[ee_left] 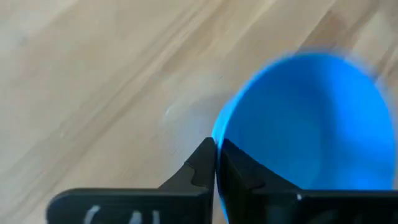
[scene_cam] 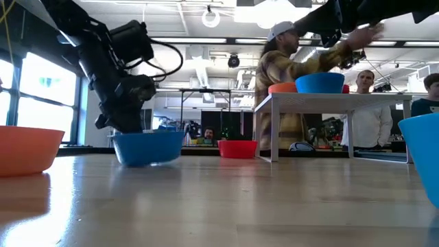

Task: Pick & Place Mini bowls
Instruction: Stack the blue bowl on the stacked blue bowls on the shelf

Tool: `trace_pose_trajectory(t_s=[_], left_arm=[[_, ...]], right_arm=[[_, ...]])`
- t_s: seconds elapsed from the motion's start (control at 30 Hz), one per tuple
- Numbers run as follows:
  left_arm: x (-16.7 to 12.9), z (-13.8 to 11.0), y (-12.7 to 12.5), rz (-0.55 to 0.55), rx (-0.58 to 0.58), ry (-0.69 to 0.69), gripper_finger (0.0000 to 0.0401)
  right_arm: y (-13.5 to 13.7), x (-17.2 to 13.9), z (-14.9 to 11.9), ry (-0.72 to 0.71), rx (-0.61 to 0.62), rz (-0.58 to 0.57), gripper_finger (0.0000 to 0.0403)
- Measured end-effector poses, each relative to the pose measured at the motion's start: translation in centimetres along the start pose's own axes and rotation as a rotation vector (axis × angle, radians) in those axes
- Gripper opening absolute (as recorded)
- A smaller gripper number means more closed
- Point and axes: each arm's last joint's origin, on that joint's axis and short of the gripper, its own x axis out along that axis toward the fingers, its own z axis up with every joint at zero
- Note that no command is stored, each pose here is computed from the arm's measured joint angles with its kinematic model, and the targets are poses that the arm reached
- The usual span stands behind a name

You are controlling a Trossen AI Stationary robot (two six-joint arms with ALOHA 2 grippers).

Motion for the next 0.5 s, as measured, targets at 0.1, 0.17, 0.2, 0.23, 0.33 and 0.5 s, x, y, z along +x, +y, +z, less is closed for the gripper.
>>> trace_pose_trajectory(t_s=[0.1, 0.17, 0.2, 0.23, 0.33, 0.5], left_arm=[[-0.3, 0.6, -0.3, -0.002, 0.0, -0.041, 0.0012], [-0.5, 1.1, -0.9, -0.004, 0.01, -0.072, 0.0008], [-0.7, 1.4, -1.3, 0.003, 0.016, -0.092, 0.0005], [-0.8, 1.6, -1.7, 0.003, 0.024, -0.107, 0.0004], [-1.1, 2.3, -3.1, -0.015, 0.047, -0.154, 0.0005], [-0.9, 3.5, -4.6, -0.054, 0.068, -0.155, 0.0003]], right_arm=[[0.4, -0.1, -0.1, 0.008, 0.009, 0.012, 0.0], [0.7, -0.1, -0.1, 0.014, 0.022, -0.004, 0.0], [0.9, -0.2, -0.3, 0.024, 0.026, -0.017, 0.0], [1.1, -0.2, -0.4, 0.035, 0.03, -0.03, 0.0], [1.8, -0.3, -0.9, 0.078, 0.037, -0.065, 0.0], [3.6, 0.8, -2.3, 0.172, -0.005, -0.053, 0.0001]])
